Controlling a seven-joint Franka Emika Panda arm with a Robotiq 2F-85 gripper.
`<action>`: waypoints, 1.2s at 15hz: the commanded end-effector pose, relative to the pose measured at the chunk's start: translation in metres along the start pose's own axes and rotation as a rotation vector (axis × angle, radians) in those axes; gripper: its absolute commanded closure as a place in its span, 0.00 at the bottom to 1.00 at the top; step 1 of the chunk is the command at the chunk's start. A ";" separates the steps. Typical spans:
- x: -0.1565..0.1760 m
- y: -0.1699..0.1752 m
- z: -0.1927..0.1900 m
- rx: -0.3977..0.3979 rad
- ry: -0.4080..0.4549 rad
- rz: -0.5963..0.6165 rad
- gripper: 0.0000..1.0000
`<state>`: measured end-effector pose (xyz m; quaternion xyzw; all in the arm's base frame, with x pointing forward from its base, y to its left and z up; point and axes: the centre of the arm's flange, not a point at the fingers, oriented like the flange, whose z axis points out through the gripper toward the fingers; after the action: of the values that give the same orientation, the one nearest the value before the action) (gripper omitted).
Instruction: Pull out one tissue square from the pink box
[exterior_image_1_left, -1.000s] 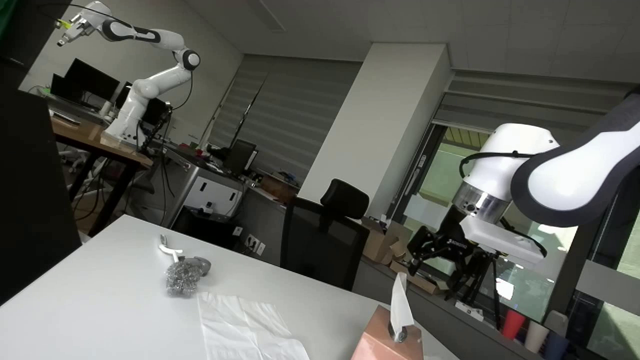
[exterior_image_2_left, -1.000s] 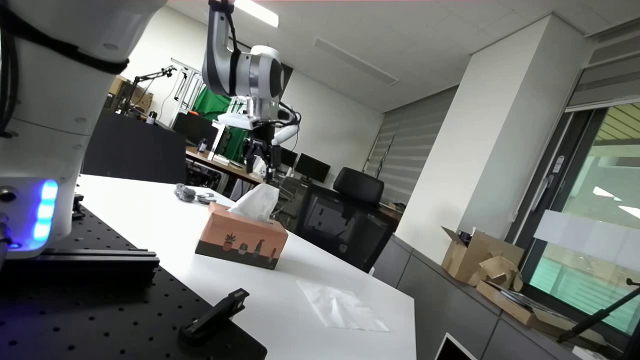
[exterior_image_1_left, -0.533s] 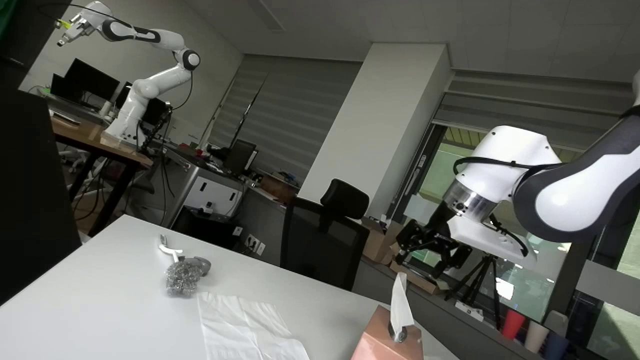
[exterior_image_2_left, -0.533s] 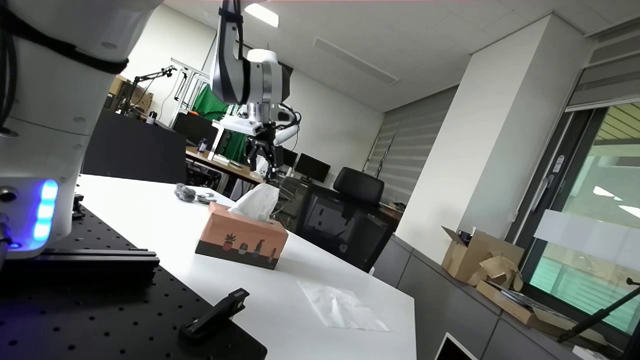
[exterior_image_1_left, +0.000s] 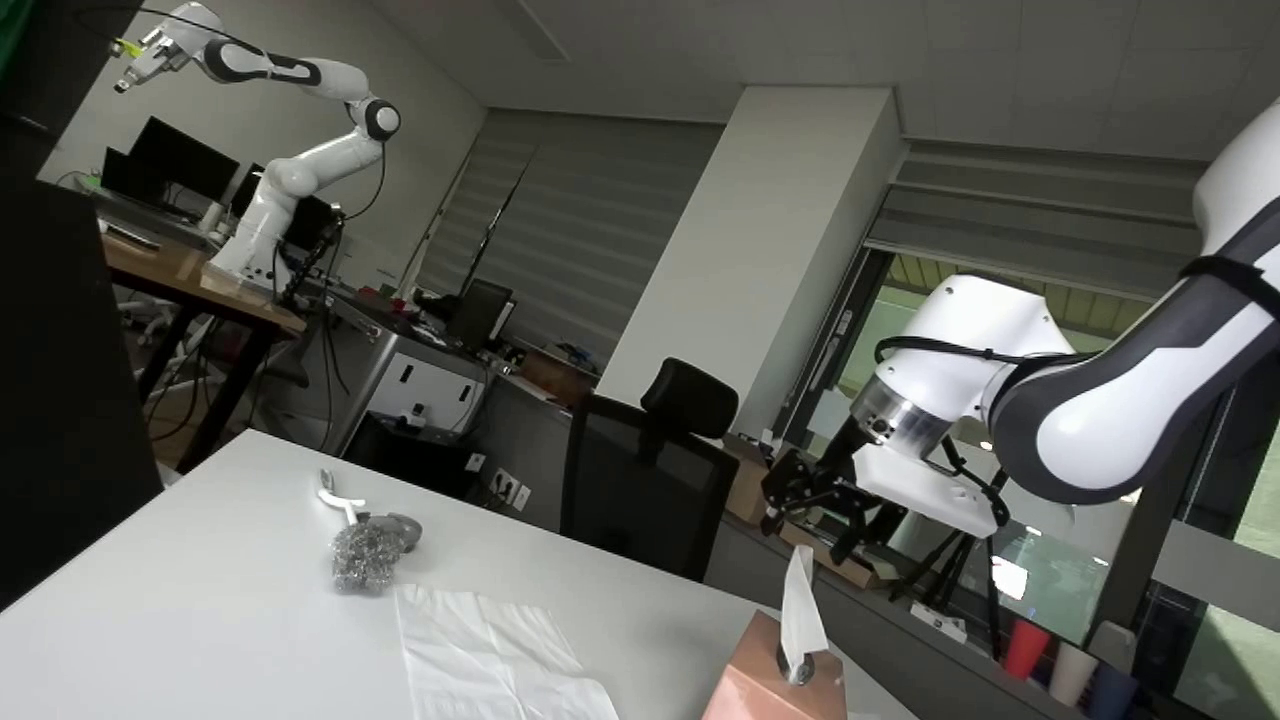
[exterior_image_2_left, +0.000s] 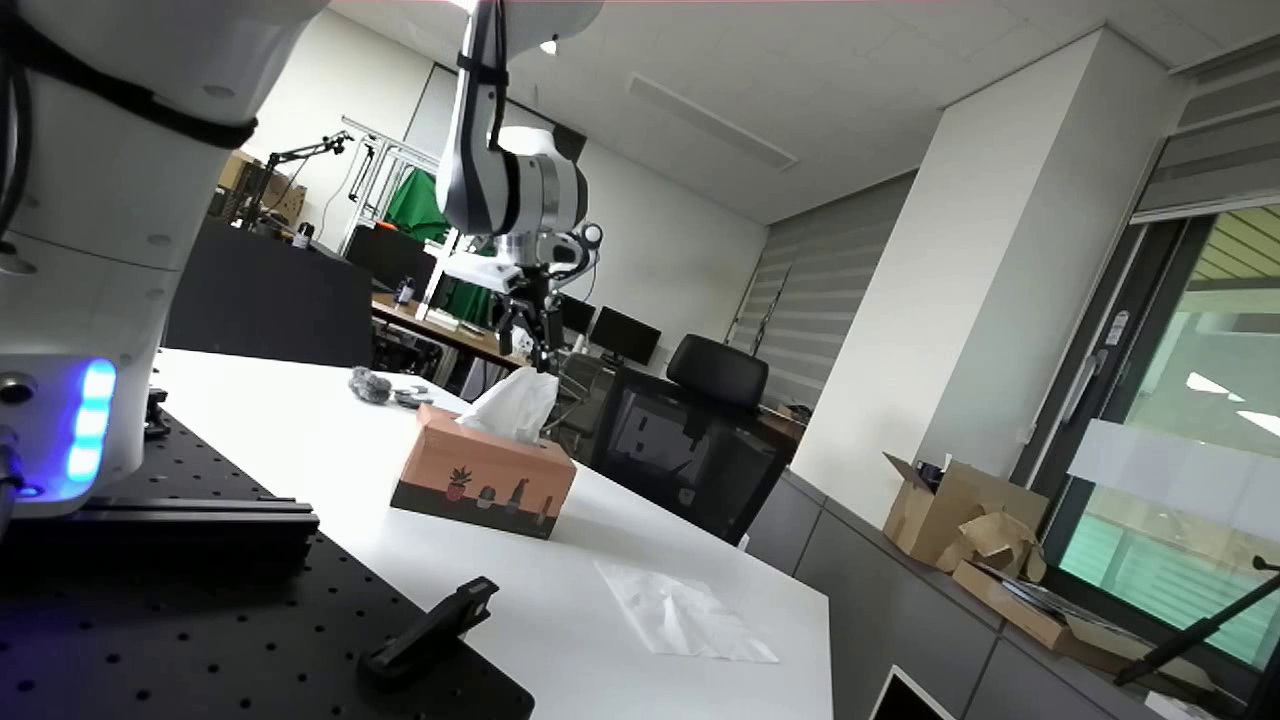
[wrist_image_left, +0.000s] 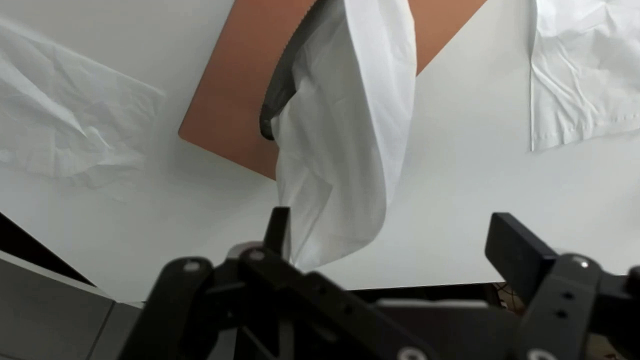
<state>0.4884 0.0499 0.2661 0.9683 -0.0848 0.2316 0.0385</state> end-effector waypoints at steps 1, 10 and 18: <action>0.005 -0.009 0.028 0.007 0.005 0.039 0.00; 0.003 -0.014 0.058 0.011 -0.074 0.077 0.61; 0.004 -0.013 0.065 0.014 -0.116 0.124 1.00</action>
<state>0.5140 0.0553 0.2075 0.9743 -0.1348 0.1800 0.0124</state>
